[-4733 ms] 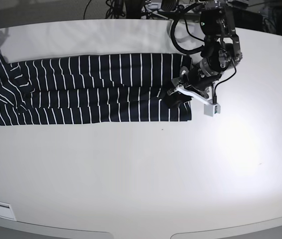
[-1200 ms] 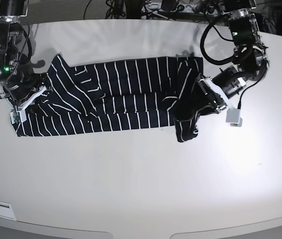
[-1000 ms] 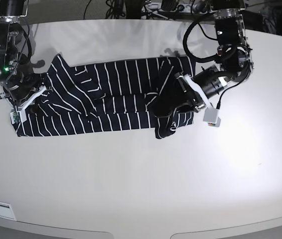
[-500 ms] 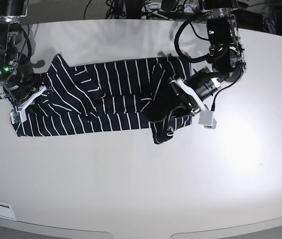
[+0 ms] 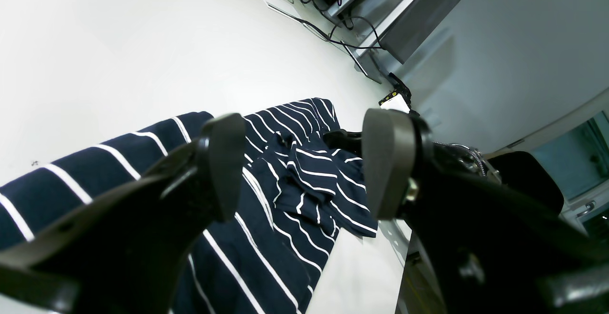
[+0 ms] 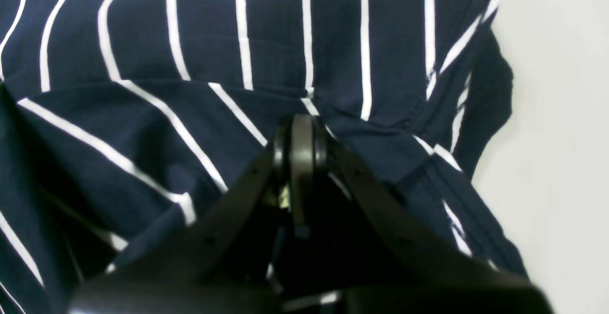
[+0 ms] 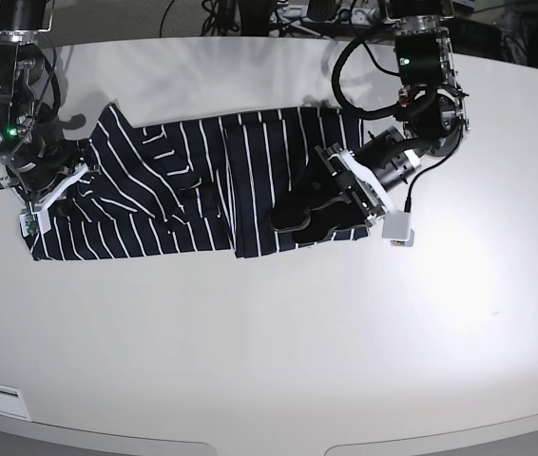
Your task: Fold the T-shirt properly
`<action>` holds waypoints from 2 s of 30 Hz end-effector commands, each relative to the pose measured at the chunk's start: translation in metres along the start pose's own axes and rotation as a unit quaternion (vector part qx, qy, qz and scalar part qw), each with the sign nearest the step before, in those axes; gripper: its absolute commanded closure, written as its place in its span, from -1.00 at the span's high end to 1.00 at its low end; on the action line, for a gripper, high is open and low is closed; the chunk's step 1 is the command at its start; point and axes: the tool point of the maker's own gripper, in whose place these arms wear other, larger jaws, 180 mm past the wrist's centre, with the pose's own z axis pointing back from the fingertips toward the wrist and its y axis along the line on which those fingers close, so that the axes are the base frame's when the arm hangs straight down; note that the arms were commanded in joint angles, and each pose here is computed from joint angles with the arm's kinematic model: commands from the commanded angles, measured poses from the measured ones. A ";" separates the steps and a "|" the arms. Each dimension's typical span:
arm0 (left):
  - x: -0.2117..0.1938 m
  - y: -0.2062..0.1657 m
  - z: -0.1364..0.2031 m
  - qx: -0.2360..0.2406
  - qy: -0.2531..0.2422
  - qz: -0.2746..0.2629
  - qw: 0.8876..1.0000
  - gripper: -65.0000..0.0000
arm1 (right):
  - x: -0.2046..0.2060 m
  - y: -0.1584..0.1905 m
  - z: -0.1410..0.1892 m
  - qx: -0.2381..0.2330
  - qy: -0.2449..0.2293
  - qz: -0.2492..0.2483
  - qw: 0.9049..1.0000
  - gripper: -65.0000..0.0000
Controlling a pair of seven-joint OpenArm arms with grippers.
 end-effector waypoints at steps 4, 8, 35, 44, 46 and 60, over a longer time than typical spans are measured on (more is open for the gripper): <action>0.016 0.006 0.004 0.018 -0.024 0.005 1.000 -0.49 | -0.028 -0.002 0.002 -0.002 0.065 0.009 0.998 -1.00; 0.003 0.033 0.009 0.092 0.014 -0.007 0.996 -1.00 | -0.028 -0.003 0.002 -0.006 0.064 0.006 0.998 -1.00; -0.095 0.126 0.086 0.440 0.207 -0.077 0.870 -1.00 | 0.060 -0.002 0.027 -0.024 -0.045 0.019 0.999 -1.00; -0.092 0.135 0.106 0.455 0.223 -0.098 0.856 -1.00 | 0.091 -0.074 0.069 -0.166 -0.074 -0.017 0.983 -0.15; -0.092 0.136 0.107 0.456 0.224 -0.100 0.856 -1.00 | 0.077 -0.082 0.066 -0.148 -0.055 -0.051 0.986 -0.15; -0.093 0.134 0.105 0.452 0.222 -0.094 0.859 -1.00 | 0.008 -0.055 0.042 0.104 0.008 -0.277 0.955 -0.15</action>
